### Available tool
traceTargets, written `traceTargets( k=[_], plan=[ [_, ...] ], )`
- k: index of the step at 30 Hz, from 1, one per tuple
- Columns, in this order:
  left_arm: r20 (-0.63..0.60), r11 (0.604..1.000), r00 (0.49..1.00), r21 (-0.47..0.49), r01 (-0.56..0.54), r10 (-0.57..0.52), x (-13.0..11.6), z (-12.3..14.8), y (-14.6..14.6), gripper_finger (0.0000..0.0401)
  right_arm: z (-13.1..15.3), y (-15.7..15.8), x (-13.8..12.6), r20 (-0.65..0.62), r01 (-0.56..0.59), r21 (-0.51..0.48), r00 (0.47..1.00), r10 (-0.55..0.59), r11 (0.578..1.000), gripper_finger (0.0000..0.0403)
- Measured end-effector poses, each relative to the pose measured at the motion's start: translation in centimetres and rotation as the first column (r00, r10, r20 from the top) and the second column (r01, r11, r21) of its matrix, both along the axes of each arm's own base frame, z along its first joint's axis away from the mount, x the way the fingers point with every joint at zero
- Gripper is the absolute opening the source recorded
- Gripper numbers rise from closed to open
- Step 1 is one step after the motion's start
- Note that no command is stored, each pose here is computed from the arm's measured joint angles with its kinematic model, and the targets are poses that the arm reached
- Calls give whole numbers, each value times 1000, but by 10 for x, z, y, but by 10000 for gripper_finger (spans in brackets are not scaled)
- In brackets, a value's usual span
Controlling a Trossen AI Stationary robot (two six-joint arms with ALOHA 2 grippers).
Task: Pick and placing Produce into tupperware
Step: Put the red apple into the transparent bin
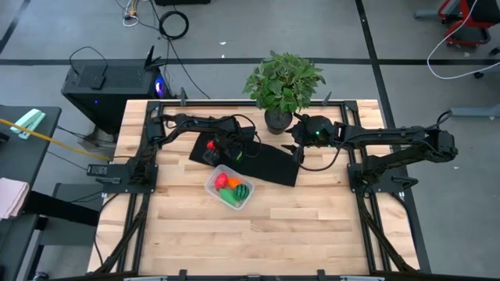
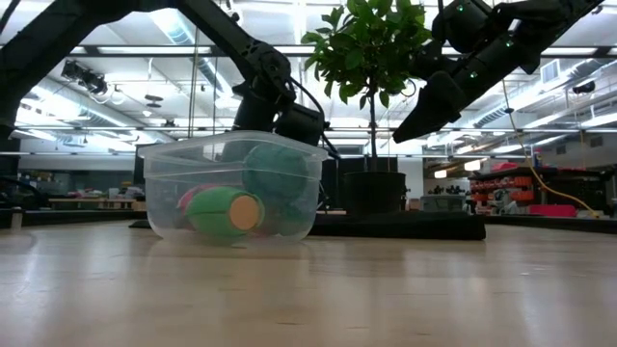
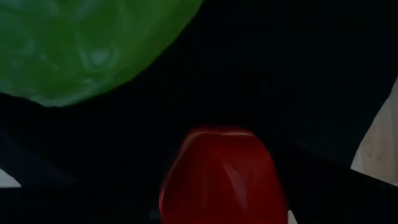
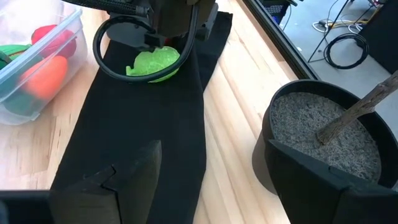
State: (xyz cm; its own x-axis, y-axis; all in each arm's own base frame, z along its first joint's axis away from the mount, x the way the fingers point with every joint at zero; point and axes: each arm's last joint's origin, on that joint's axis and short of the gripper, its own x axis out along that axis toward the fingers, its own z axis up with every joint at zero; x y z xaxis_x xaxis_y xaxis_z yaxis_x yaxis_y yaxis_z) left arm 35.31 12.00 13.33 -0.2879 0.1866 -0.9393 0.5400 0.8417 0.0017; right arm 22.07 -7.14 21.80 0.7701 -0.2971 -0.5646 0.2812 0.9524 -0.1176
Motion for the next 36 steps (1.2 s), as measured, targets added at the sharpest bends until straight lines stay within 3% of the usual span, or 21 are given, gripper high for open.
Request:
traceTargets(
  k=[18,32,36],
  plan=[
    [2,1000,1000,12,-2,2,0,0,0,258,0,0,0,0,0,0,1000,0,1000,291],
    [-9,995,1000,93,-26,27,0,1,2,256,0,0,0,0,0,0,1000,0,1000,291],
    [-29,987,1000,158,5,0,1,1,-1,256,0,0,0,0,0,0,1000,0,1000,291]
  ],
)
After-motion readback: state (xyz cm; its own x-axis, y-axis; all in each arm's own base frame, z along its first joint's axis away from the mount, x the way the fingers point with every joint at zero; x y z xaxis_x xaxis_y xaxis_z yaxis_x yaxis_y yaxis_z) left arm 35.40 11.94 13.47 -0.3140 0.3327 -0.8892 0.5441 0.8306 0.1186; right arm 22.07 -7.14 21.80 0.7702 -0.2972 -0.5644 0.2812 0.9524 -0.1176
